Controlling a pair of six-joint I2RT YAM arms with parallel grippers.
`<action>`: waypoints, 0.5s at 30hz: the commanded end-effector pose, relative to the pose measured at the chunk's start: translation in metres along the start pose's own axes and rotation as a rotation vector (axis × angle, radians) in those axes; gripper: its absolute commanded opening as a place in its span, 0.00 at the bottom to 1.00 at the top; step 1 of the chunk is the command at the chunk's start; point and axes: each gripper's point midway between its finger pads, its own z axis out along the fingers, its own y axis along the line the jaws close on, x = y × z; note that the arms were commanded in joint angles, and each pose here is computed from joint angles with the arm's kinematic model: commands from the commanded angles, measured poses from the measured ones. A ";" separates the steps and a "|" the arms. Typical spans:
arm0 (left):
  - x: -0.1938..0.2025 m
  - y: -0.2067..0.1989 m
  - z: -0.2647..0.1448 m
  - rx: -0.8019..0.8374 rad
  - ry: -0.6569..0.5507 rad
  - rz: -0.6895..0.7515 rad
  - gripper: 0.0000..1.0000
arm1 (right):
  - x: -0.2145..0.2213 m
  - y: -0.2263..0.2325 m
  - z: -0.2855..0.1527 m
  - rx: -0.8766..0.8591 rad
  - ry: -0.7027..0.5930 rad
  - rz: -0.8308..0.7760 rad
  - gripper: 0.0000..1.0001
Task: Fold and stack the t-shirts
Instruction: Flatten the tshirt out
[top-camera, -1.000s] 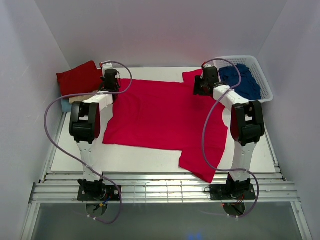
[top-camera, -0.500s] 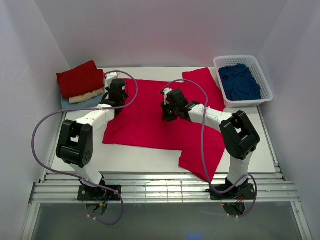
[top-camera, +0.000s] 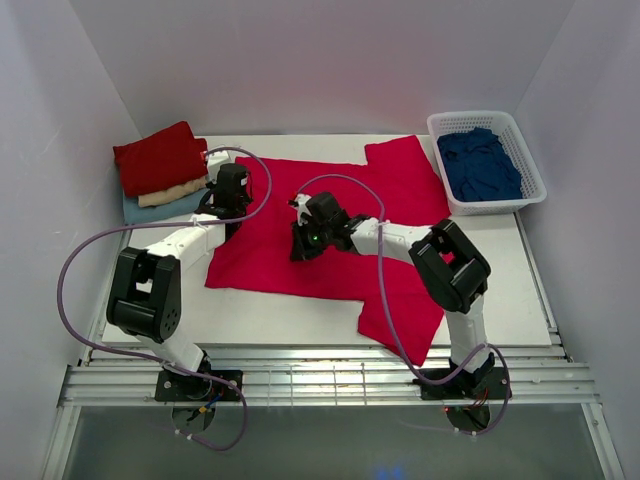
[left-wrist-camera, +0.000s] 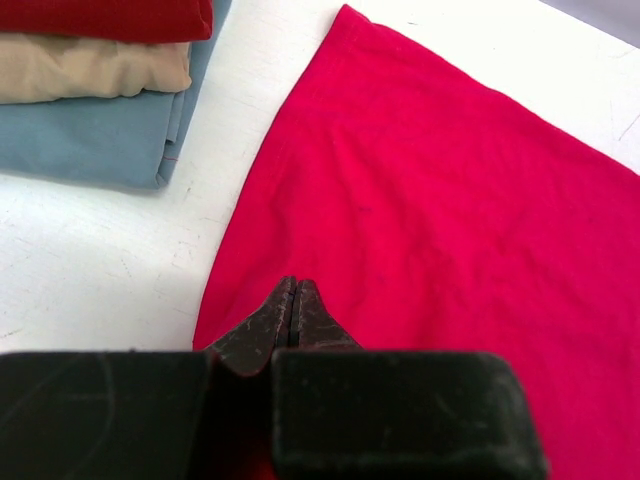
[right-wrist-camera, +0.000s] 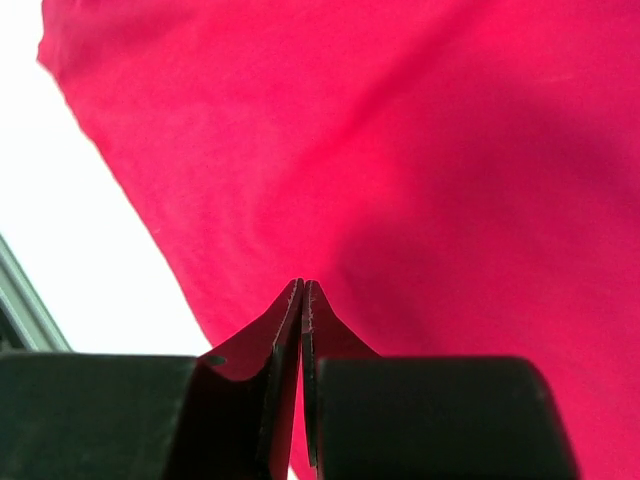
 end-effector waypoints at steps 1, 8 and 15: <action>-0.017 0.000 -0.008 0.008 -0.041 -0.029 0.02 | -0.010 0.030 0.012 -0.100 -0.013 -0.012 0.08; -0.015 0.001 -0.006 0.003 -0.038 -0.028 0.02 | 0.022 0.040 0.026 -0.125 0.064 -0.003 0.08; -0.018 0.004 -0.008 -0.012 -0.048 -0.020 0.02 | 0.067 0.040 0.027 -0.059 0.177 0.000 0.08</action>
